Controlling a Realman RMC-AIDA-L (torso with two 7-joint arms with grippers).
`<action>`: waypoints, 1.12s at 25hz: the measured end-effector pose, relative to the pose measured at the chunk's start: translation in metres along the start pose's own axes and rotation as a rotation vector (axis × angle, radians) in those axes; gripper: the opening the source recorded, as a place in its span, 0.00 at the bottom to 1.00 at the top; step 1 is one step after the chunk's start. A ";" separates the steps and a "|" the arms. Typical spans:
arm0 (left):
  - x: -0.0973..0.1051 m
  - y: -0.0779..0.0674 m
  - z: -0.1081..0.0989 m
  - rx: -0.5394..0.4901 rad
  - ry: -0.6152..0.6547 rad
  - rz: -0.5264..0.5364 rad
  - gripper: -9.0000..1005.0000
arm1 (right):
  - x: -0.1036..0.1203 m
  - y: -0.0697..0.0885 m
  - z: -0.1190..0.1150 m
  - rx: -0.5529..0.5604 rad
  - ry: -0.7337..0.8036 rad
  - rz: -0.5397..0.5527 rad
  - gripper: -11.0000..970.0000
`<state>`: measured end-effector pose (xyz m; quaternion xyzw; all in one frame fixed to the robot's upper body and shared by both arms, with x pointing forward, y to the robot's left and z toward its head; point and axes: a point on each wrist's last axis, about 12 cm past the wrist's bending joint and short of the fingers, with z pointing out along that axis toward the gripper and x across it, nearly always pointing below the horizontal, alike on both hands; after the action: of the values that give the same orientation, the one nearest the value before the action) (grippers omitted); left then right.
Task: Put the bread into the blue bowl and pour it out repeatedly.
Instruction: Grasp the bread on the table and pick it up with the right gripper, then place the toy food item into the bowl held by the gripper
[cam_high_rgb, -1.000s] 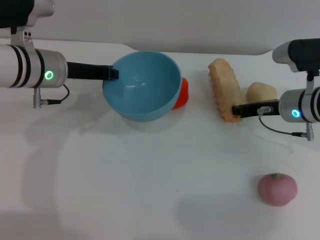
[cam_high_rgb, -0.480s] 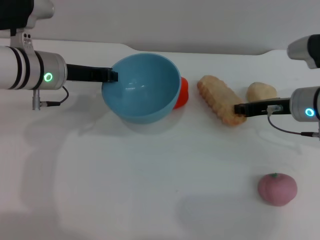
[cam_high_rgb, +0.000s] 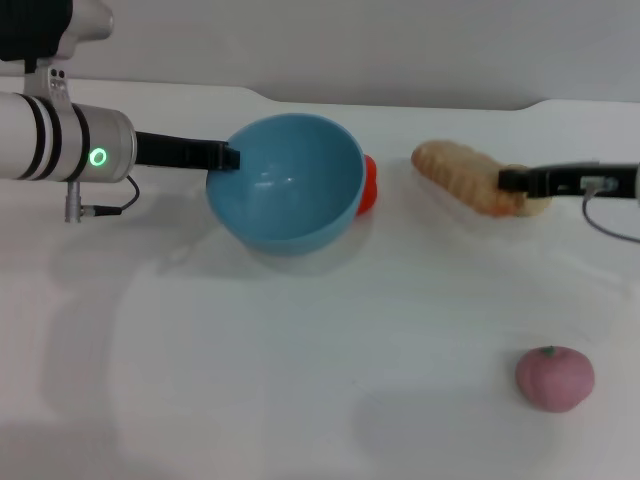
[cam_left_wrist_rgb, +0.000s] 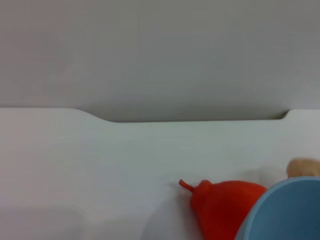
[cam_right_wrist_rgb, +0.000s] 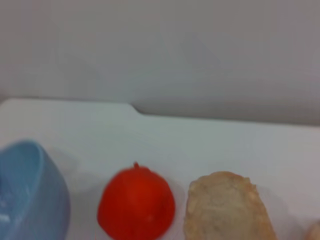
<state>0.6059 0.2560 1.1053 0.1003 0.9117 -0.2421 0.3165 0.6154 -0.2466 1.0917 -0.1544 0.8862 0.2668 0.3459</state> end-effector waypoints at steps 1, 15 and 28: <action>0.001 -0.001 0.000 0.004 0.007 0.003 0.04 | -0.003 0.001 -0.004 -0.005 -0.015 -0.007 0.06; 0.009 -0.027 0.012 0.085 0.137 0.080 0.04 | -0.054 0.053 -0.014 -0.226 -0.171 -0.312 0.04; -0.003 -0.049 0.023 0.124 0.140 0.136 0.04 | -0.016 0.103 0.041 -0.317 -0.012 -0.531 0.04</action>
<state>0.6039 0.2015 1.1097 0.1978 0.9059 -0.2686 0.2609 0.6021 -0.1382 1.1151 -0.4308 0.7602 0.3028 0.3805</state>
